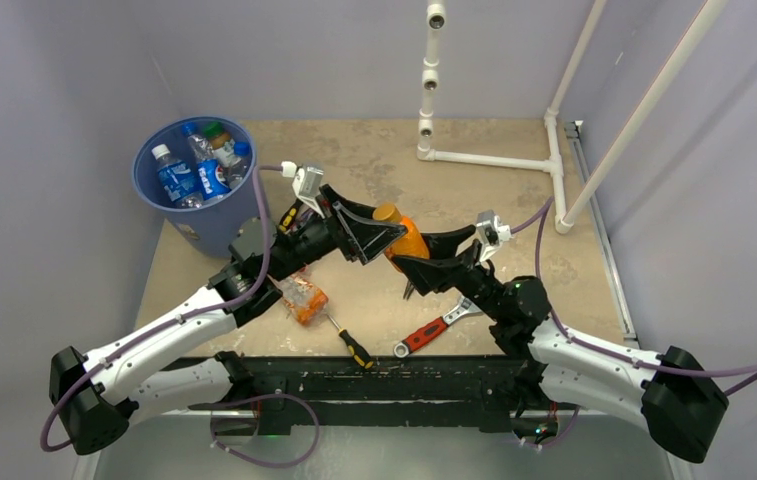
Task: Put the plastic bottles in the bin
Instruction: Pick up the plastic bottle at the center of the board.
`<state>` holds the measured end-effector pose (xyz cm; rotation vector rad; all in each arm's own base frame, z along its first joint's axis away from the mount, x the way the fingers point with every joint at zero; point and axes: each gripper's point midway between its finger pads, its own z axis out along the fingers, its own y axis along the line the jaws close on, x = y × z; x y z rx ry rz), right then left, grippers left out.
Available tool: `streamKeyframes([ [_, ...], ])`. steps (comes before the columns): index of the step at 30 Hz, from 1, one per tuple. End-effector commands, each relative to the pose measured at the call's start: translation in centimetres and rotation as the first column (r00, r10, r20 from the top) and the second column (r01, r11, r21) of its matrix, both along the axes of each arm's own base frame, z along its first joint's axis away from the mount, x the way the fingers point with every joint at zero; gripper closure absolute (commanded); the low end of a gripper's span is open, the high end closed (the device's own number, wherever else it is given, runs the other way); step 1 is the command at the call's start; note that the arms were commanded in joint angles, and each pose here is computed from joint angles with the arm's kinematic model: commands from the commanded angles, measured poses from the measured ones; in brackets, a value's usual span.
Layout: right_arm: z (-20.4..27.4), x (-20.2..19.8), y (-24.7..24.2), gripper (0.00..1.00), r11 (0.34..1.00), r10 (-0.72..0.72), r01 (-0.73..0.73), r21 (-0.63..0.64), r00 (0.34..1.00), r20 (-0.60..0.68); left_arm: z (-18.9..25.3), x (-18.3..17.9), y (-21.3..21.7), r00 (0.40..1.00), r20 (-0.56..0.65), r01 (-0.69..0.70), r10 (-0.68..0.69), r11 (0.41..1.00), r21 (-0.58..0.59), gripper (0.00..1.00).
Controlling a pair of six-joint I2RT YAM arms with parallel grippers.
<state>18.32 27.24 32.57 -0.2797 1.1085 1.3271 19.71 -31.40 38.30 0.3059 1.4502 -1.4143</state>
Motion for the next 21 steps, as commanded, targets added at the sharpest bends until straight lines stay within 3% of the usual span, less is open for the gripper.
streamKeyframes([
  [1, 0.5, -0.3, 0.0, 0.84, 1.000, 0.006, -0.006, 0.014, 1.000, 0.021, 2.8, -0.5, 0.2, 0.998, 0.056, -0.004, 0.006, 0.999, -0.044, 0.34],
  [4, 0.5, -0.3, 0.0, 0.84, 1.000, 0.007, -0.007, 0.012, 1.000, 0.021, 2.9, -0.4, 0.2, 0.998, 0.057, -0.010, 0.013, 0.999, -0.049, 0.35],
  [11, 0.2, -0.4, 0.1, 0.84, 1.000, 0.011, -0.011, 0.004, 1.000, 0.022, 3.2, -0.4, 0.3, 0.998, 0.068, -0.012, 0.016, 0.998, -0.061, 0.58],
  [15, -0.2, -0.6, 0.3, 0.82, 1.000, 0.027, -0.026, -0.005, 1.000, 0.017, 3.8, -0.5, 0.6, 0.996, 0.087, -0.023, 0.029, 0.997, -0.075, 0.91],
  [16, -0.2, -0.7, 0.4, 0.78, 0.999, 0.036, -0.035, -0.010, 0.999, 0.019, 3.9, -0.4, 0.6, 0.995, 0.090, -0.025, 0.032, 0.997, -0.074, 1.00],
  [21, -0.2, -0.6, 1.1, 0.25, 0.997, 0.060, -0.061, -0.047, 0.998, -0.022, 3.9, -0.2, 0.8, 0.994, 0.095, -0.047, 0.052, 0.997, -0.055, 1.00],
])
